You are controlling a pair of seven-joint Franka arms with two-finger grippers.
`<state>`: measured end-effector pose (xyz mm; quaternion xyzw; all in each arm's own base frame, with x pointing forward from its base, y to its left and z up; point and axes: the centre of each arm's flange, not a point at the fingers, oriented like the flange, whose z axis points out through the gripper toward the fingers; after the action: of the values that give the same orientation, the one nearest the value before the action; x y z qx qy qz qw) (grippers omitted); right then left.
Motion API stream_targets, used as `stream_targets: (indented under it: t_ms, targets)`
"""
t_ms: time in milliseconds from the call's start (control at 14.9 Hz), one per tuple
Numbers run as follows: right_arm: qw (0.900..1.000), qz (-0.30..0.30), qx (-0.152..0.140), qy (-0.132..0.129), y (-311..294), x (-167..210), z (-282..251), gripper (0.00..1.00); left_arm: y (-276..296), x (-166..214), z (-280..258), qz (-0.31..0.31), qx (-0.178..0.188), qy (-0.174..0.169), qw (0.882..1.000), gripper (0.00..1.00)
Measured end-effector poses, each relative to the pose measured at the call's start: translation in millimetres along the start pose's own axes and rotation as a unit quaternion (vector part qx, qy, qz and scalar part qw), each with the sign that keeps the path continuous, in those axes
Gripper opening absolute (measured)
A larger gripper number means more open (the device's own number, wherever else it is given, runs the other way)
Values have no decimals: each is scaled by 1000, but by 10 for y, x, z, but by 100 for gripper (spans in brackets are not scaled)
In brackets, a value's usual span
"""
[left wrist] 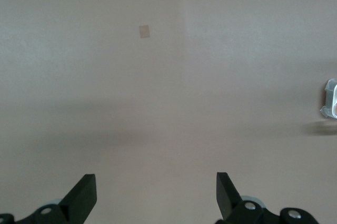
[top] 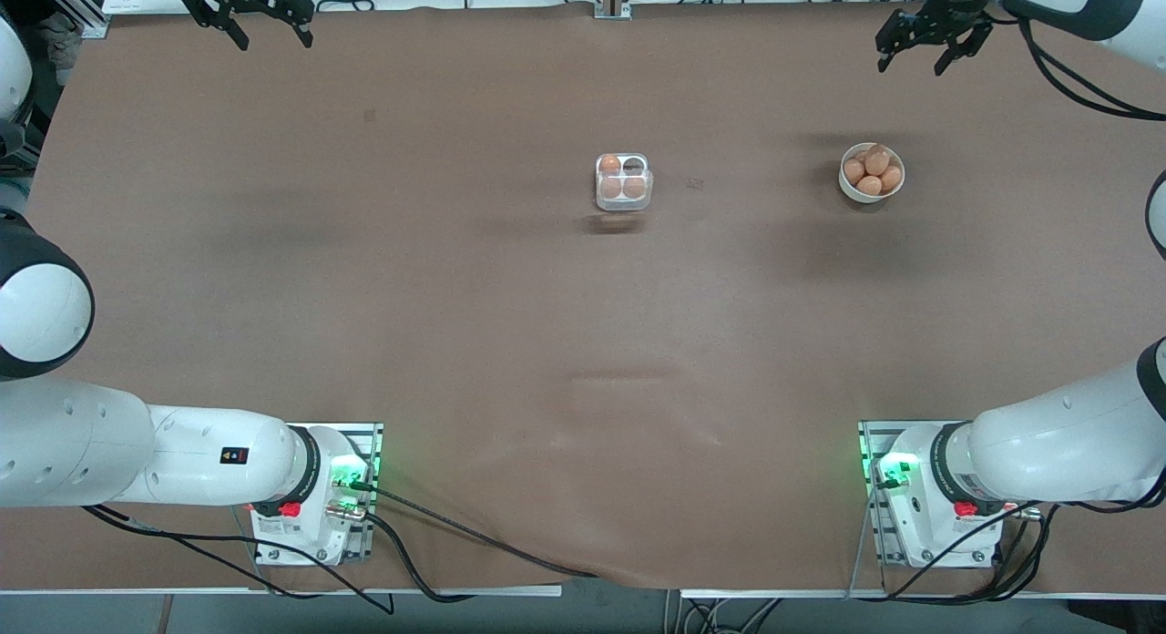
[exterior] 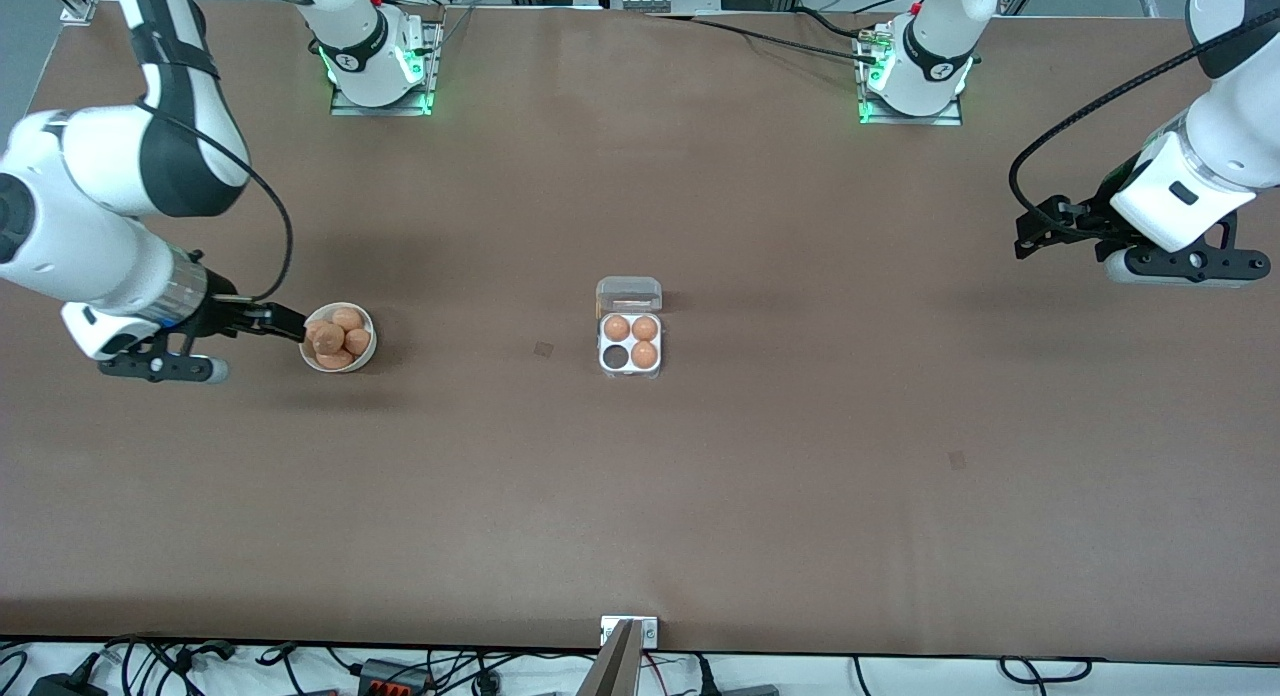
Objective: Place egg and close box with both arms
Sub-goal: 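Move the right gripper over the white bowl of eggs, then lower the right gripper and grasp one brown egg from the bowl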
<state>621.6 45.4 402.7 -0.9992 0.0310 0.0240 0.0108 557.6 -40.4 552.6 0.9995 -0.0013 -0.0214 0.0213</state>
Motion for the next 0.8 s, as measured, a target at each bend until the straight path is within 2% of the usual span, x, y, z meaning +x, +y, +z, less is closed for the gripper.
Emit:
stream_targets:
  t_ms: [401, 803]
  targets:
    - [1000, -20, 0, -9, 2, 152, 598, 100, 1, 10, -5, 0, 0, 1, 1000, 100]
    - [997, -64, -2, -51, 26, 46, 1156, 100, 108, 4, -19, 9, 0, 2, 1000, 100]
